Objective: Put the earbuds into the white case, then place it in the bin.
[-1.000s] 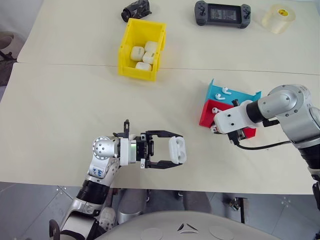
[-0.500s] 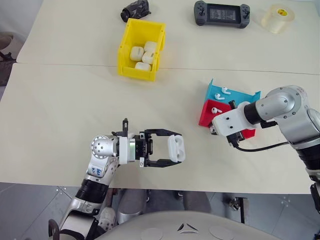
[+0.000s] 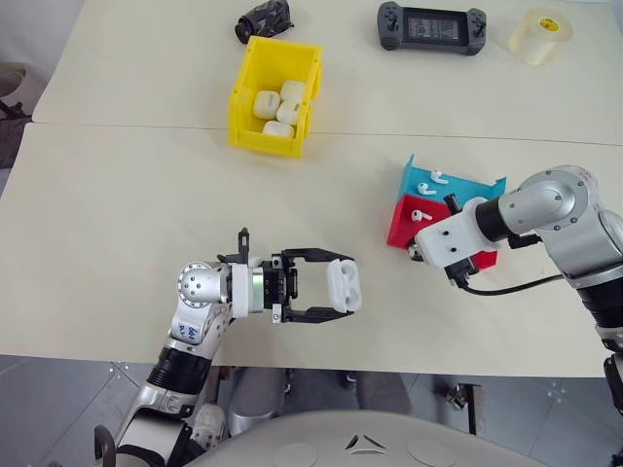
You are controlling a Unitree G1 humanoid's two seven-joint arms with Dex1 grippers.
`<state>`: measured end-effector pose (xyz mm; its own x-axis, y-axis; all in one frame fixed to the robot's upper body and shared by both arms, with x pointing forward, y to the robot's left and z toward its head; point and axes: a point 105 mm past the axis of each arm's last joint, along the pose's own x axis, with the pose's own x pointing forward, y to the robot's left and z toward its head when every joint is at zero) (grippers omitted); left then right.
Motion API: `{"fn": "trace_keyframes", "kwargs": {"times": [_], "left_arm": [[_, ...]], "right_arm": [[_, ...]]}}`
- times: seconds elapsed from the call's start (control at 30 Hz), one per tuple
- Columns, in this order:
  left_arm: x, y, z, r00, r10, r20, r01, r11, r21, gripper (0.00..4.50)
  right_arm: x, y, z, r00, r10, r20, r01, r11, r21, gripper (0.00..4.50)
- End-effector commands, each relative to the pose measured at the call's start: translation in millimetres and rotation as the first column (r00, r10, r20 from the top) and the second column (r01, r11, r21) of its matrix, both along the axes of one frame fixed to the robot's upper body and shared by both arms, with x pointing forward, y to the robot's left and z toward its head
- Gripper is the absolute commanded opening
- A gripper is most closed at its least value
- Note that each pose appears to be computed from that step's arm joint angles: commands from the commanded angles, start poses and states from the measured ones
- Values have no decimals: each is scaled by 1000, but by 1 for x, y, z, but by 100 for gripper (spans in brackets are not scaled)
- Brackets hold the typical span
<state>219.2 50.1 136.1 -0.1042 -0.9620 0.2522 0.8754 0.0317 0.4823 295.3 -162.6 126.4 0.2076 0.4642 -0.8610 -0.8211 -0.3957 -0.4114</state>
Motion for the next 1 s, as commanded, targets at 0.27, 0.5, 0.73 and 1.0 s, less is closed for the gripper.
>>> {"fn": "trace_keyframes", "kwargs": {"times": [0.27,0.5,0.73,1.0], "left_arm": [[4,2,8,1000,11,29,-10,1000,-16,286],[7,5,8,1000,9,20,-9,1000,-15,286],[14,10,17,999,27,-25,-29,998,-64,286],[17,10,23,999,-24,-25,23,998,-54,286]], "right_arm": [[-14,6,20,998,-46,-36,51,986,157,59],[-34,15,51,985,-116,-124,163,854,494,59],[-57,38,80,962,-87,-260,271,438,857,59],[-80,66,109,956,24,-293,294,-36,955,59]]}}
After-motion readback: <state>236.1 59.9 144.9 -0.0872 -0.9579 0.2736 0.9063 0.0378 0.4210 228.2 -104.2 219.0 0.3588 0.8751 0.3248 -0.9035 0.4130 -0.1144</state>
